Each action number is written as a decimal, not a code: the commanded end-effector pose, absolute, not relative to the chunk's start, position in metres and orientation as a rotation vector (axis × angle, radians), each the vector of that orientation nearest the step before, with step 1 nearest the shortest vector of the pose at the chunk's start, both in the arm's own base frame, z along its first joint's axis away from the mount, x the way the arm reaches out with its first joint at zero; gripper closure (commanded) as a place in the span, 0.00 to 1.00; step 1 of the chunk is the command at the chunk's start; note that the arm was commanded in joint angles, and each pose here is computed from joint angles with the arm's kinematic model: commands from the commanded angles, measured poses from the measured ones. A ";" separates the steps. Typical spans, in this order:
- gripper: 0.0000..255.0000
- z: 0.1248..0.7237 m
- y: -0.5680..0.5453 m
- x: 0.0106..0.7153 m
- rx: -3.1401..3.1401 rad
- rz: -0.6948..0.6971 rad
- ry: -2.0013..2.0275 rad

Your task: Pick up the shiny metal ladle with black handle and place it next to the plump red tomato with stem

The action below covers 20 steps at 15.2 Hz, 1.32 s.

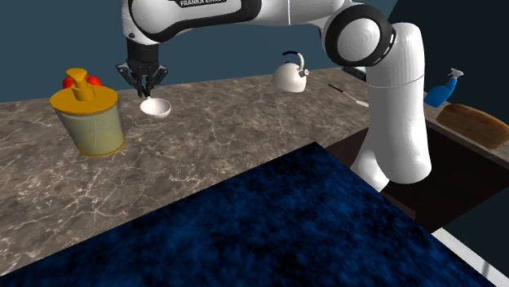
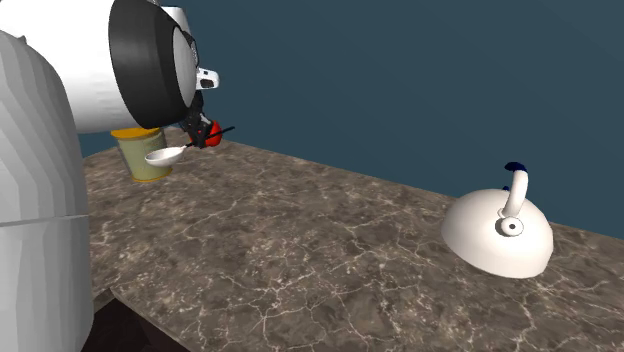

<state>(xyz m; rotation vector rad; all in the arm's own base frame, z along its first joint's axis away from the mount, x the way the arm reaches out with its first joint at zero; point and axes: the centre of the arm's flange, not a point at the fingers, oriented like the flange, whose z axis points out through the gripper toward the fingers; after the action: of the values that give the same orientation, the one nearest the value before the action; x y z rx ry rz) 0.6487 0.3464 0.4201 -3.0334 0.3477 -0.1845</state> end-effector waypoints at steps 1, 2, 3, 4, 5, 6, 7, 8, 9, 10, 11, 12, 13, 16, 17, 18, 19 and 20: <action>1.00 0.410 0.346 0.649 -3.033 -0.185 0.348; 1.00 0.404 0.346 0.649 -3.033 -0.185 0.348; 1.00 0.399 0.346 0.649 -3.033 -0.185 0.348; 1.00 0.394 0.346 0.649 -3.033 -0.185 0.348; 1.00 0.388 0.346 0.649 -3.033 -0.185 0.348; 1.00 0.383 0.346 0.649 -3.033 -0.185 0.348; 1.00 0.378 0.346 0.649 -3.033 -0.185 0.348; 1.00 0.373 0.346 0.649 -3.033 -0.185 0.348; 1.00 0.367 0.346 0.649 -3.033 -0.185 0.348; 1.00 0.362 0.346 0.649 -3.033 -0.185 0.348; 1.00 0.357 0.346 0.649 -3.033 -0.185 0.348; 1.00 0.352 0.346 0.649 -3.033 -0.185 0.348; 1.00 0.345 0.346 0.649 -3.033 -0.185 0.348; 1.00 0.345 0.346 0.649 -3.033 -0.185 0.348; 1.00 0.345 0.346 0.649 -3.033 -0.185 0.348; 1.00 0.345 0.346 0.649 -3.033 -0.185 0.348; 1.00 0.345 0.346 0.649 -3.033 -0.185 0.348; 1.00 0.345 0.346 0.649 -3.033 -0.185 0.348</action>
<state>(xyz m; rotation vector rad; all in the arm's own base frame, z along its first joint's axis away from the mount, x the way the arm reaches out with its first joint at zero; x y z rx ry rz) 0.6488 0.3461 0.3451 -3.0330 0.3476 -0.1851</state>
